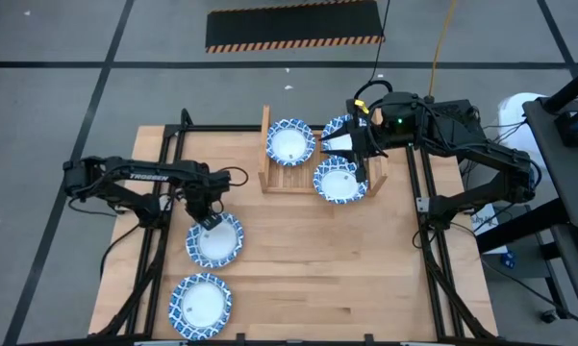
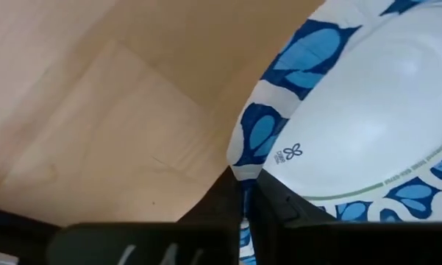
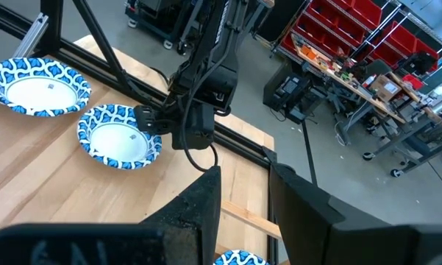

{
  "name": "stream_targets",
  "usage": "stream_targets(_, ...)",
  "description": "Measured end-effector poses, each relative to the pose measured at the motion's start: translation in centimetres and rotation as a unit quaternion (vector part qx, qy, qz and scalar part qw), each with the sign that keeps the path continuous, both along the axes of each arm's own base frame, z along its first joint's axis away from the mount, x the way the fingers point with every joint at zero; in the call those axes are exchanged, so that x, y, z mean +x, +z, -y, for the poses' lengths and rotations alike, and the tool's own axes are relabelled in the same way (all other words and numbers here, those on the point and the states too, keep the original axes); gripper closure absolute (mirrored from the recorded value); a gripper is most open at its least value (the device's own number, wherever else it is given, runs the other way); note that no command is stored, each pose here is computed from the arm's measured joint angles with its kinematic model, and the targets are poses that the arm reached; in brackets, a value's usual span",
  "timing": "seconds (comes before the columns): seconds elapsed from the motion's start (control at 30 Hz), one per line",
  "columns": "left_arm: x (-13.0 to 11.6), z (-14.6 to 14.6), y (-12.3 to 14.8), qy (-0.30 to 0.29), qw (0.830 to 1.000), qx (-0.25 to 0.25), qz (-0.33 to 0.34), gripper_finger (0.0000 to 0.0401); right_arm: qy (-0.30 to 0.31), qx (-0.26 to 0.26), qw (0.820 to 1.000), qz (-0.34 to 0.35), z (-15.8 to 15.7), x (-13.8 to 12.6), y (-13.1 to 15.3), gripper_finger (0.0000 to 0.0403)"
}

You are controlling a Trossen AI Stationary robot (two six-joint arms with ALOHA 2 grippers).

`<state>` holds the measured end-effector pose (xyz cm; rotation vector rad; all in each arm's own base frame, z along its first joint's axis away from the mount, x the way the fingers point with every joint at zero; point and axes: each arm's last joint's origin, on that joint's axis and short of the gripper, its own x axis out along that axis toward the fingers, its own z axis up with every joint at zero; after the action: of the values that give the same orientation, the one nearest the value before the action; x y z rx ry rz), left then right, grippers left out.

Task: Place and stack bowls onto a shelf
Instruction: Stack the right blue patterned bowl on top of the other blue patterned bowl on the shelf

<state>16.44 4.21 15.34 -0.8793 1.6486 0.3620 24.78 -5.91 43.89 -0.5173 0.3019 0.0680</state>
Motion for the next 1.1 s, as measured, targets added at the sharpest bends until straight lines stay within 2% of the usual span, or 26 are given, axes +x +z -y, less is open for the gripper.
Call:
stream_targets(0.17, 0.4, 0.0, 0.4, 0.003, 0.999, -0.026, 0.019, 0.0396, 0.000, -0.002, 1.000, 0.009, -0.2, -0.7, 0.5, 0.0289)
stream_targets(0.27, 1.1, -0.1, 1.4, 0.003, 0.999, -0.023, 0.040, 0.0397, 0.000, -0.005, 1.000, 0.021, -0.4, -1.6, 1.1, 0.0289)
stream_targets(0.5, 4.0, -1.1, 5.7, 0.002, 0.992, 0.004, 0.126, 0.0398, -0.003, -0.005, 0.999, 0.040, -1.0, -4.0, 2.2, 0.0289)
stream_targets(0.67, 6.0, -1.8, 10.2, 0.003, 0.979, 0.045, 0.200, 0.0398, -0.005, 0.002, 0.999, 0.037, -1.3, -5.0, 2.4, 0.0289)
stream_targets(0.83, 7.6, -2.7, 14.9, 0.008, 0.958, 0.115, 0.264, 0.0398, -0.009, 0.014, 1.000, 0.027, -1.5, -5.7, 2.3, 0.0289)
stream_targets(0.97, 9.0, -4.0, 17.6, 0.024, 0.944, 0.155, 0.292, 0.0398, -0.008, 0.012, 1.000, 0.026, -1.6, -6.1, 2.4, 0.0289)
stream_targets(1.1, 10.5, -6.3, 18.7, 0.054, 0.938, 0.174, 0.296, 0.0398, -0.008, 0.010, 0.999, 0.032, -1.7, -6.6, 2.6, 0.0289)
